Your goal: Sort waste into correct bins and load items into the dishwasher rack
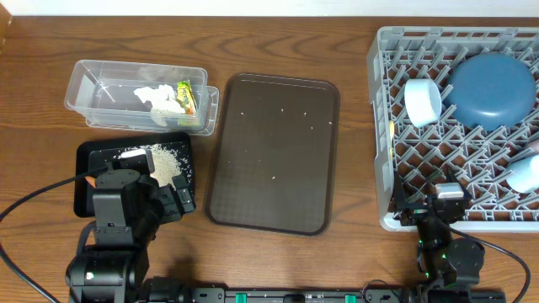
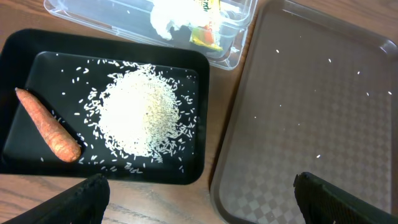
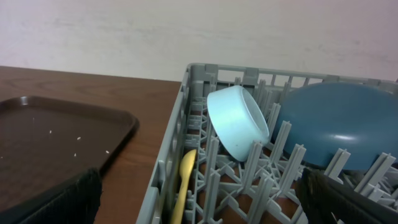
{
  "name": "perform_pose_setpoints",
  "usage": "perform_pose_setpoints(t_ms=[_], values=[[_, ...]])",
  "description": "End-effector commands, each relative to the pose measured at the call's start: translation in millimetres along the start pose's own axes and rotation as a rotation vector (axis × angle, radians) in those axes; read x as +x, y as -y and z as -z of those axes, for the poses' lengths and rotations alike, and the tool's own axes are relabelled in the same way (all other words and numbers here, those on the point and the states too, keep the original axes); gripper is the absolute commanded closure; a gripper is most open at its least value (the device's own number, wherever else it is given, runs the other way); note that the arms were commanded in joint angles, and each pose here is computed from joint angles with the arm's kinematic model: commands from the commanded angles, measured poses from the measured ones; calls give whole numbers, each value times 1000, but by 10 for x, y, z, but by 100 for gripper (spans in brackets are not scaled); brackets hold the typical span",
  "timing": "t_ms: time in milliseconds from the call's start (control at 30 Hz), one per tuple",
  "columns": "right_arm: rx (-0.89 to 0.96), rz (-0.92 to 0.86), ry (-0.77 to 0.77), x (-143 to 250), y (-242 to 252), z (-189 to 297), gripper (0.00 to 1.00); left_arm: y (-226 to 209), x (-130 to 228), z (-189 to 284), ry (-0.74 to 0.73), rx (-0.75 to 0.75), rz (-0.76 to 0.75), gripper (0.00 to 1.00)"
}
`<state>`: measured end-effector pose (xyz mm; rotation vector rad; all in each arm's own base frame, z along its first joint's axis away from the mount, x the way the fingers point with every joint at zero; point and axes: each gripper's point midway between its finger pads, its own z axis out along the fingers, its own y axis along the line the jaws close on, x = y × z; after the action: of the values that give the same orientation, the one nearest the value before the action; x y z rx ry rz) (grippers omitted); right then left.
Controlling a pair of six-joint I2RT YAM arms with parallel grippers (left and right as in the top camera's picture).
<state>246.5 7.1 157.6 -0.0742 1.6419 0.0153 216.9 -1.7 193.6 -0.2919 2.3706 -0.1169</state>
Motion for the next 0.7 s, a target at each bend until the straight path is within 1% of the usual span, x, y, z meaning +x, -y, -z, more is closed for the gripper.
perform_pose_setpoints(t_ms=[0, 333, 467, 567, 667], values=[[-16, 17, 6, -8, -38, 5, 1, -29, 0, 2, 4, -14, 1, 3], [-16, 17, 6, -8, -38, 5, 1, -29, 0, 2, 4, -14, 1, 3], [-16, 17, 6, -8, -38, 5, 1, -80, 70, 8, -18, -38, -44, 3], [-16, 17, 6, -8, -38, 5, 1, -88, 87, 19, 6, -34, -45, 3], [-16, 17, 6, -8, -39, 5, 1, -106, 104, -16, 75, -26, -43, 3]])
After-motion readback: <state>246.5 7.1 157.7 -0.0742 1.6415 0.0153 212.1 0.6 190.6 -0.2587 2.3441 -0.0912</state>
